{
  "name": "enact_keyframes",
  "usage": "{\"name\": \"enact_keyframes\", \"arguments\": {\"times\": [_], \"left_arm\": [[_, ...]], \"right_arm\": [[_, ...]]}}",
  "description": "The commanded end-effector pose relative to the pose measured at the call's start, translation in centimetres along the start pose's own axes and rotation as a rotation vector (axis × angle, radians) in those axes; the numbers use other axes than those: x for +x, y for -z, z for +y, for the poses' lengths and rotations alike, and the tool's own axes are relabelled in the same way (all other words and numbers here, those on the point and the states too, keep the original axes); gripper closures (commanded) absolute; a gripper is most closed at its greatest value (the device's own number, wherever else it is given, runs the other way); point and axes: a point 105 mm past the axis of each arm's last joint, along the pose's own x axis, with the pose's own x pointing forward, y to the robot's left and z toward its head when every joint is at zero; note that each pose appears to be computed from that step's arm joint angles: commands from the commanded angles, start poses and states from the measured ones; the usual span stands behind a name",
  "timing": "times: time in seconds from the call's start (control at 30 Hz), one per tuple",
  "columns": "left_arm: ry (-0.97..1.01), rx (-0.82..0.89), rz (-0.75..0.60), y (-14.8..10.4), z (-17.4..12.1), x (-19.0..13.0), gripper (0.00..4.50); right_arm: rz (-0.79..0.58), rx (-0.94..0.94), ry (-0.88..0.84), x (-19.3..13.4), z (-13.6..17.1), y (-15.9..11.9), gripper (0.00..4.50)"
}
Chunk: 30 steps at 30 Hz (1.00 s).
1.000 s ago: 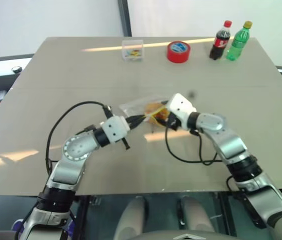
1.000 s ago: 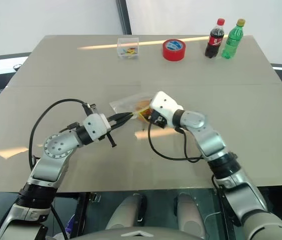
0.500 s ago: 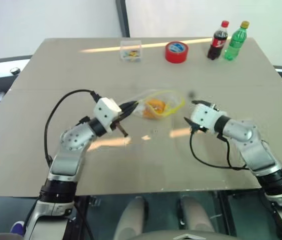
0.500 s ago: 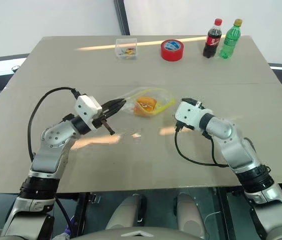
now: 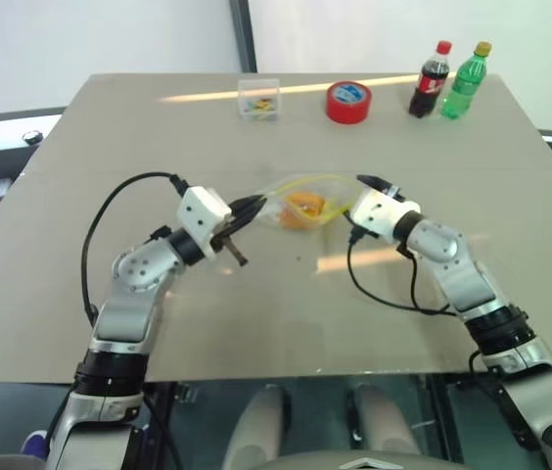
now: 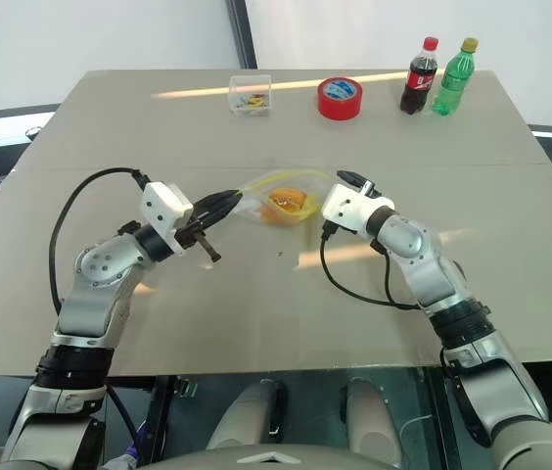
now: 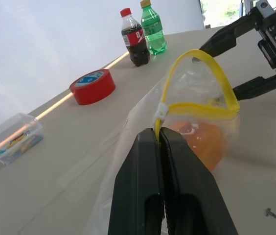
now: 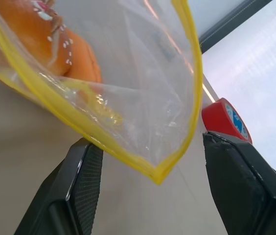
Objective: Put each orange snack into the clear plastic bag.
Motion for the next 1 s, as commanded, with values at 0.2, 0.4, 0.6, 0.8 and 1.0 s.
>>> {"name": "enact_keyframes", "arguments": {"times": [0.2, 0.4, 0.6, 0.8, 1.0], "left_arm": [[-0.024, 0.04, -0.046, -1.7, 0.5, -0.2, 4.5], [-0.044, 0.042, -0.08, -2.6, 1.5, 0.1, 4.5], [-0.167, 0.12, -0.114, -4.3, 6.5, 2.5, 4.5], [-0.173, 0.254, -0.187, -6.6, 7.8, 3.9, 4.5], [0.027, 0.339, -0.173, -4.4, 2.3, 2.7, 4.5]], "right_arm": [[-0.05, -0.04, 0.038, -0.3, -1.8, -1.1, 4.46], [-0.032, -0.082, 0.084, -1.2, -4.6, -0.9, 4.46], [0.005, -0.203, 0.2, -1.7, -10.9, -1.2, 4.46], [0.012, -0.276, 0.268, -3.1, -14.1, -1.8, 4.46], [0.051, -0.217, 0.154, -5.4, -9.0, -0.1, 4.46]]}}
